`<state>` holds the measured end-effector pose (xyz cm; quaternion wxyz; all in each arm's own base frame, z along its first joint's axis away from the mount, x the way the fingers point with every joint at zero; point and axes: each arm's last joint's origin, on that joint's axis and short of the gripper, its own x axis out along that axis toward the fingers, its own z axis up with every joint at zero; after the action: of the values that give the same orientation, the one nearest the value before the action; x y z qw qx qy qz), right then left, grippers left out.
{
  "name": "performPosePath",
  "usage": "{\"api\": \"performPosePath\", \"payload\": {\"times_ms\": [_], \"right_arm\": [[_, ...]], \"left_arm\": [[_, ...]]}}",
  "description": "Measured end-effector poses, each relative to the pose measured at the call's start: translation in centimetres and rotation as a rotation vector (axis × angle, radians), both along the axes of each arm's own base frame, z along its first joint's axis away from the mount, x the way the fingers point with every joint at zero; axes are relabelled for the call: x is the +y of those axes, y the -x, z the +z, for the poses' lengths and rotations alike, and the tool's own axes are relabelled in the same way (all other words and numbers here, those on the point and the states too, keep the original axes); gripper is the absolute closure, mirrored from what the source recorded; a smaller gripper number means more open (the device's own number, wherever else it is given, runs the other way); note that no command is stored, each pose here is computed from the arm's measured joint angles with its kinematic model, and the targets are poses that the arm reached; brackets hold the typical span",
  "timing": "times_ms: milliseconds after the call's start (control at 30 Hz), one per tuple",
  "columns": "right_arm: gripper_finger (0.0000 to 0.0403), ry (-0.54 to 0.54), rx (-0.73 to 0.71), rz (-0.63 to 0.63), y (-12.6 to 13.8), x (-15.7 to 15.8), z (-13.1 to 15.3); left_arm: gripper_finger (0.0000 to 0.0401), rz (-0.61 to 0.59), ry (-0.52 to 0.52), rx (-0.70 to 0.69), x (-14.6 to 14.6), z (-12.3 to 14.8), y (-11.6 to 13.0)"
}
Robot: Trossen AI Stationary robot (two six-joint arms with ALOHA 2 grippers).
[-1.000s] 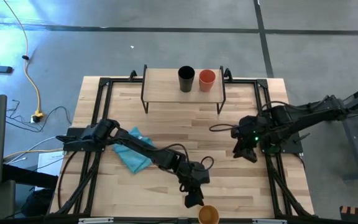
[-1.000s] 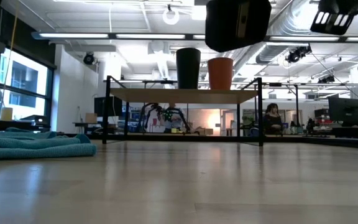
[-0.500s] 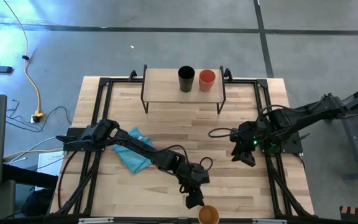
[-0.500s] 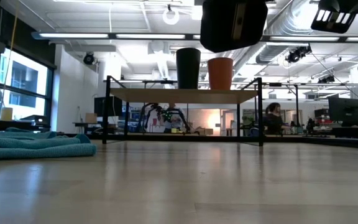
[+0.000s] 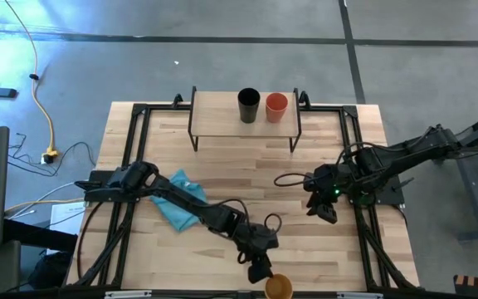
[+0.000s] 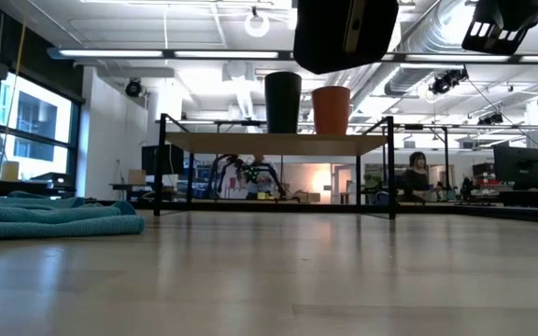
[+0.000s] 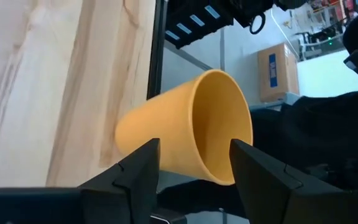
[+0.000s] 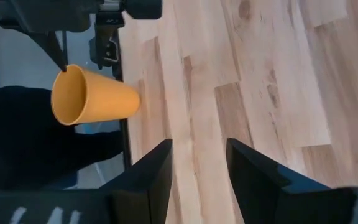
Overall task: Stack small to large cups/mugs on shelf
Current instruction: Put the yellow cup on the shelf
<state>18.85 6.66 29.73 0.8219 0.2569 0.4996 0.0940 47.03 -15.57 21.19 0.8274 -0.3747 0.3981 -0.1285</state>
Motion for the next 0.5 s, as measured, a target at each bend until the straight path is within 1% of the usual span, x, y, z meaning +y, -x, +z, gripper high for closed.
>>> {"api": "performPosePath", "payload": {"times_ms": [500], "right_arm": [[0.0261,0.010,-0.028,0.001,-0.17,0.01,0.11]], "left_arm": [[0.0217,0.035,-0.019,-0.002,-0.74,-0.03,0.21]]}}
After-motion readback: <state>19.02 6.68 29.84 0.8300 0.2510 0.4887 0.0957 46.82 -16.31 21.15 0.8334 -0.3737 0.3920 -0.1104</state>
